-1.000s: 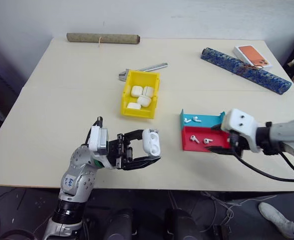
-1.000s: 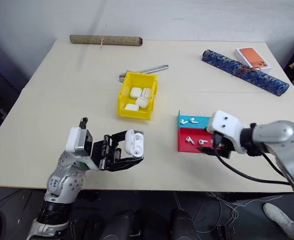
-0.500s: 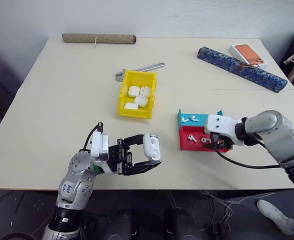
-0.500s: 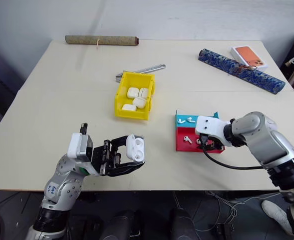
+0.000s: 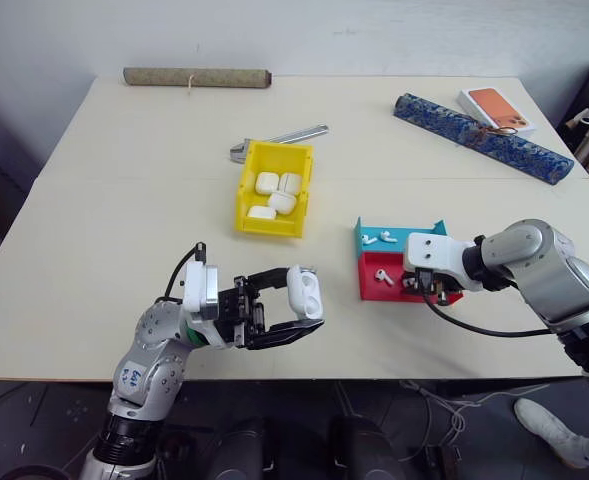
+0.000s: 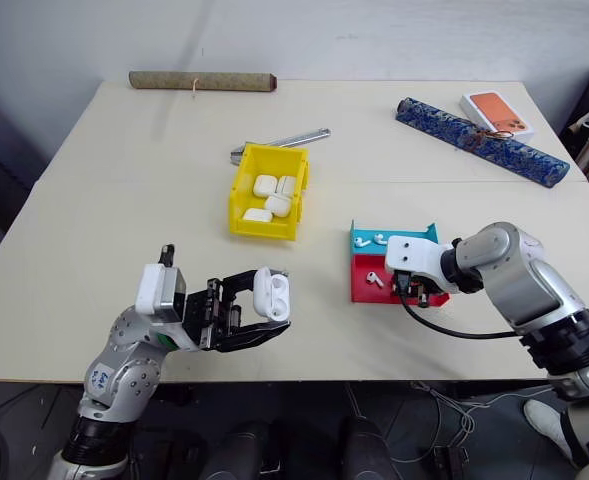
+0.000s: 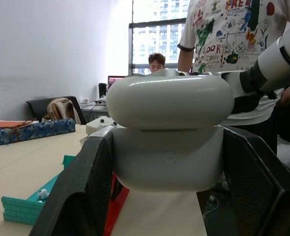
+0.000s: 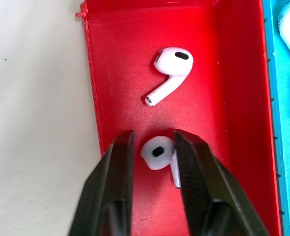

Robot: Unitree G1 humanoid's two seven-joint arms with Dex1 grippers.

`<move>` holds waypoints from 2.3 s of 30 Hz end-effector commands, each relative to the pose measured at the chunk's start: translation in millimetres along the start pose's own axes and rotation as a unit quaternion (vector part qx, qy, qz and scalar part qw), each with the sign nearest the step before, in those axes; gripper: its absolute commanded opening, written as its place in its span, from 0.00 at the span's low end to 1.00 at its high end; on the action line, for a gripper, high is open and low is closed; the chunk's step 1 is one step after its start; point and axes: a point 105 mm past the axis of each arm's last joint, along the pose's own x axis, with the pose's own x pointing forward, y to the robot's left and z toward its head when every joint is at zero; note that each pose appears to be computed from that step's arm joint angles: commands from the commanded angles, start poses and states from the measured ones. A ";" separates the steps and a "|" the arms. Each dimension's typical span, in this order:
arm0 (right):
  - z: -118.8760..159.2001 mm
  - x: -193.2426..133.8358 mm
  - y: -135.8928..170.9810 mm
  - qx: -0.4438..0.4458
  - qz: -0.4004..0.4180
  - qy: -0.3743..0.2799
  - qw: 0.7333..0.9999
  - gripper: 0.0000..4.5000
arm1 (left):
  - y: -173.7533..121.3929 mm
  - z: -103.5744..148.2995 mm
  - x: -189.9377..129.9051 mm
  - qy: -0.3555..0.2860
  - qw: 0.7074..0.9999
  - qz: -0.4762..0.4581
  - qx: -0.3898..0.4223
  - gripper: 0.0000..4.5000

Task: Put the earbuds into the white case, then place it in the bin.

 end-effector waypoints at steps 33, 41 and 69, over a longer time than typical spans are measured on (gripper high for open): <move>-12.4 -1.9 -5.7 -0.030 0.014 0.013 0.999 0.10 | -3.9 11.9 4.1 -0.008 1.000 -0.015 0.011 0.62; -9.2 -14.1 -11.8 0.004 -0.009 -0.025 1.000 0.10 | -3.1 11.9 4.7 -0.014 1.000 -0.017 0.019 0.62; 165.4 -103.5 65.9 0.054 0.065 -0.704 0.705 0.10 | 9.1 44.5 46.4 -0.123 0.986 -0.099 -0.057 0.62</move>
